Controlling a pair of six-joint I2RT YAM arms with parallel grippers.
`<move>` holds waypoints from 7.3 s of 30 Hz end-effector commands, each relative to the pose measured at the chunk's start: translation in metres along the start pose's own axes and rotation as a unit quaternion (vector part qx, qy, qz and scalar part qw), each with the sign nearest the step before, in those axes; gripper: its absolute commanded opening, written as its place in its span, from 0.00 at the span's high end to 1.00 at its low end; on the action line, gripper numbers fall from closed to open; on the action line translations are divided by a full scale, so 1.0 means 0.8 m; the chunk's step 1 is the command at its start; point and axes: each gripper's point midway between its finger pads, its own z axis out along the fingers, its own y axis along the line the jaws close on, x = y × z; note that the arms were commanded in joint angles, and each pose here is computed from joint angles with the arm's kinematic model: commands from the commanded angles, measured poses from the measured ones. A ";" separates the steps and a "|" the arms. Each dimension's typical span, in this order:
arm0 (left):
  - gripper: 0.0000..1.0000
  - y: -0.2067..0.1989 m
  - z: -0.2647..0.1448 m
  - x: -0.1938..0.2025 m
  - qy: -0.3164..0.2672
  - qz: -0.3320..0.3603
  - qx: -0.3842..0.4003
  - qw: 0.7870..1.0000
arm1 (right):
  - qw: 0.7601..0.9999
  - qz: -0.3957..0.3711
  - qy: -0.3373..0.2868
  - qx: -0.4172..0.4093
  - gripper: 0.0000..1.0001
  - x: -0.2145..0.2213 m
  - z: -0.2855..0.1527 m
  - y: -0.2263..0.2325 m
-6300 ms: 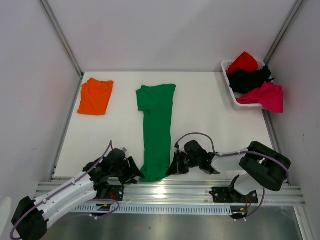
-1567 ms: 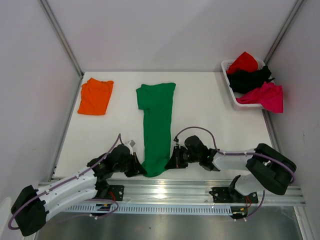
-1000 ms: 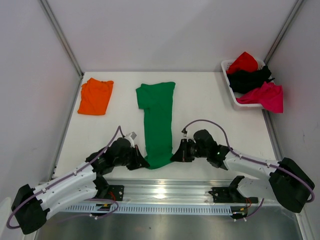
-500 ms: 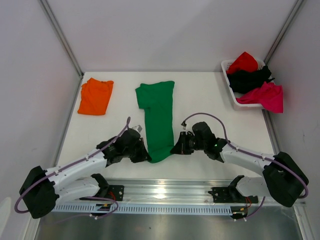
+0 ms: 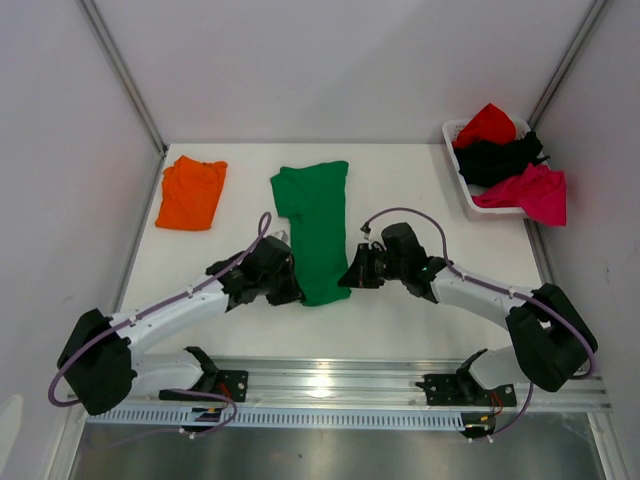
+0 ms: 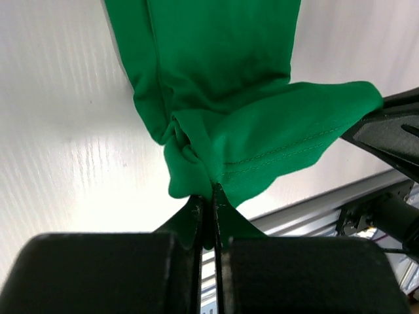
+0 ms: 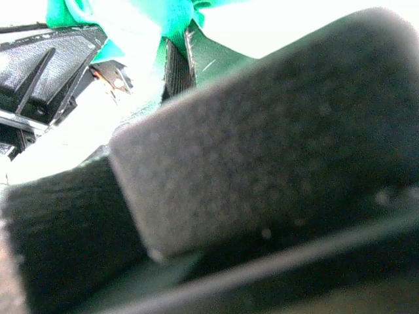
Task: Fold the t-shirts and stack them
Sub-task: Fold the tshirt
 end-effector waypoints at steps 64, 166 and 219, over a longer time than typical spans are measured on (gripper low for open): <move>0.99 -0.003 0.042 -0.167 -0.034 -0.070 -0.084 0.993 | 0.998 -0.011 -0.057 0.038 1.00 -0.170 0.066 -0.061; 0.44 -0.014 0.021 -0.245 -0.075 -0.034 -0.045 0.996 | 0.996 -0.004 -0.070 0.047 0.61 -0.188 0.111 -0.139; 0.45 0.001 0.125 -0.117 0.027 0.035 -0.099 0.994 | 0.989 -0.068 -0.122 0.038 0.61 -0.267 0.108 -0.096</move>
